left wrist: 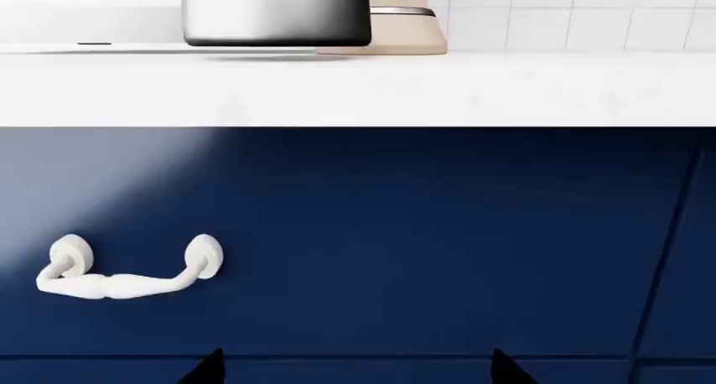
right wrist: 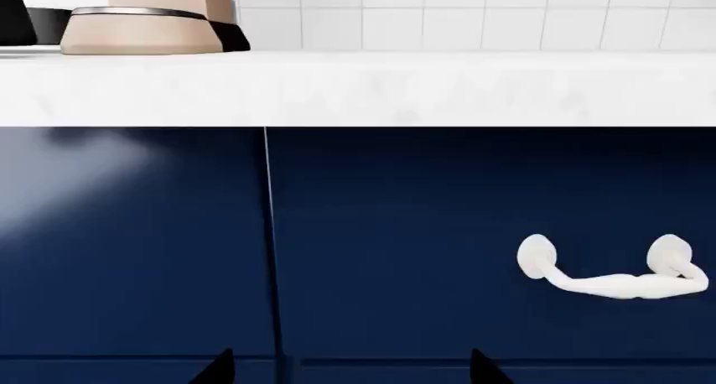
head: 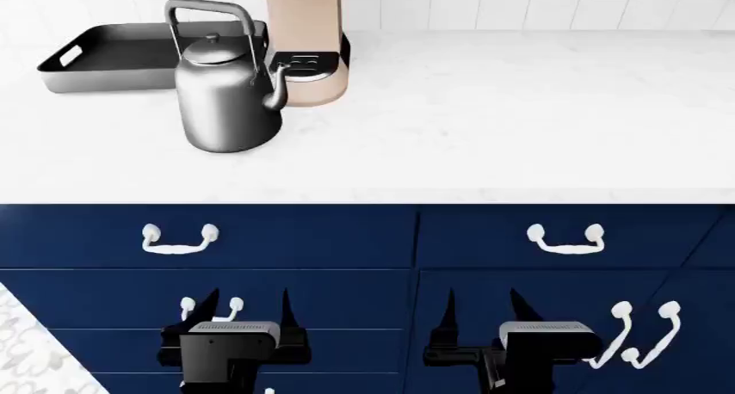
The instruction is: Pick the kettle from the counter and place it on the tray. Then pick the mug from the cabinet and place it on the tray. Then close the cabinet doors.
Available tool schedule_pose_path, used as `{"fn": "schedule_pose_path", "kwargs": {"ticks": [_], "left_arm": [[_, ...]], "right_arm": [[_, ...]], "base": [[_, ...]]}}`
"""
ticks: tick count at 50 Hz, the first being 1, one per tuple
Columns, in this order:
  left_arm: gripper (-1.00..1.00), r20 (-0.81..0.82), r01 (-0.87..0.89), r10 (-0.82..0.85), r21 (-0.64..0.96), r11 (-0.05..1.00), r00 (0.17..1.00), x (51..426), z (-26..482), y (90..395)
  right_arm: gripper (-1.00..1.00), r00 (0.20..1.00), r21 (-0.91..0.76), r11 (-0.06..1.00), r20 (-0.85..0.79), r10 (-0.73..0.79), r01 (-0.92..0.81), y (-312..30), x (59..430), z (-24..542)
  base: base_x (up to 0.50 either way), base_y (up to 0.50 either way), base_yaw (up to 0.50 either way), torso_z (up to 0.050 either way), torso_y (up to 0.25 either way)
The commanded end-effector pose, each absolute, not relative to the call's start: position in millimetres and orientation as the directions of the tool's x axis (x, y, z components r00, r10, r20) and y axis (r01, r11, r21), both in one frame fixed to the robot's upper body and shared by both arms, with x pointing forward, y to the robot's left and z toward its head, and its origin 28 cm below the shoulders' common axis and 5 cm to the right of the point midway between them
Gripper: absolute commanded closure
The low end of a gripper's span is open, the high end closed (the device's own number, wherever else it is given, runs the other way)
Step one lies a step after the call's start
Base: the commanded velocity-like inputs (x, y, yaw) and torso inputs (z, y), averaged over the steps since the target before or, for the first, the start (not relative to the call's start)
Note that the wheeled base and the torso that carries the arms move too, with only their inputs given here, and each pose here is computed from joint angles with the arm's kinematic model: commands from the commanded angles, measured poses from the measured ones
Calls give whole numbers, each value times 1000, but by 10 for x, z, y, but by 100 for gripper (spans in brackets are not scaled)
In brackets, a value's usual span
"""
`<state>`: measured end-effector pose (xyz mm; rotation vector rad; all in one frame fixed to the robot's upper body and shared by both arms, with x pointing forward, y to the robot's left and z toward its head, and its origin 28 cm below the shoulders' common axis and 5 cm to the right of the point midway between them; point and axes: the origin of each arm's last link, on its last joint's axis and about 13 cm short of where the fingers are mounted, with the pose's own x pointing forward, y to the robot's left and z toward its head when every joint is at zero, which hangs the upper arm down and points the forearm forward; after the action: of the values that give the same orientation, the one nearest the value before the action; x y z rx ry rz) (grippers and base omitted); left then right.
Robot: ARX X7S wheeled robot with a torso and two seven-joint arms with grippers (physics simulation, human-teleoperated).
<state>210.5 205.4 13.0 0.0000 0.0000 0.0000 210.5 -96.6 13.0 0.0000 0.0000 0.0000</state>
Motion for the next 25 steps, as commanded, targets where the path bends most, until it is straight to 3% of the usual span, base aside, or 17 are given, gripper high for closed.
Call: {"fn": "schedule_pose_path", "kwargs": {"ticks": [1, 11, 25], "left_arm": [[-100, 7, 4, -4, 10, 1000, 1000, 2101, 146, 2053], [-100, 146, 5, -11, 39, 999, 989, 2154, 666, 2115], [-100, 399, 20, -61, 105, 994, 915, 2408, 2165, 2141]], "right_arm": [[-100, 1000, -4, 1000, 10, -1, 1, -963, 2098, 159], [-100, 990, -16, 1000, 140, -16, 18, -976, 1998, 621], [-100, 972, -14, 1000, 236, -20, 24, -993, 1887, 1012]], "base": [[0, 0, 0, 0, 0], [0, 0, 0, 0, 0], [0, 0, 0, 50, 4]]}}
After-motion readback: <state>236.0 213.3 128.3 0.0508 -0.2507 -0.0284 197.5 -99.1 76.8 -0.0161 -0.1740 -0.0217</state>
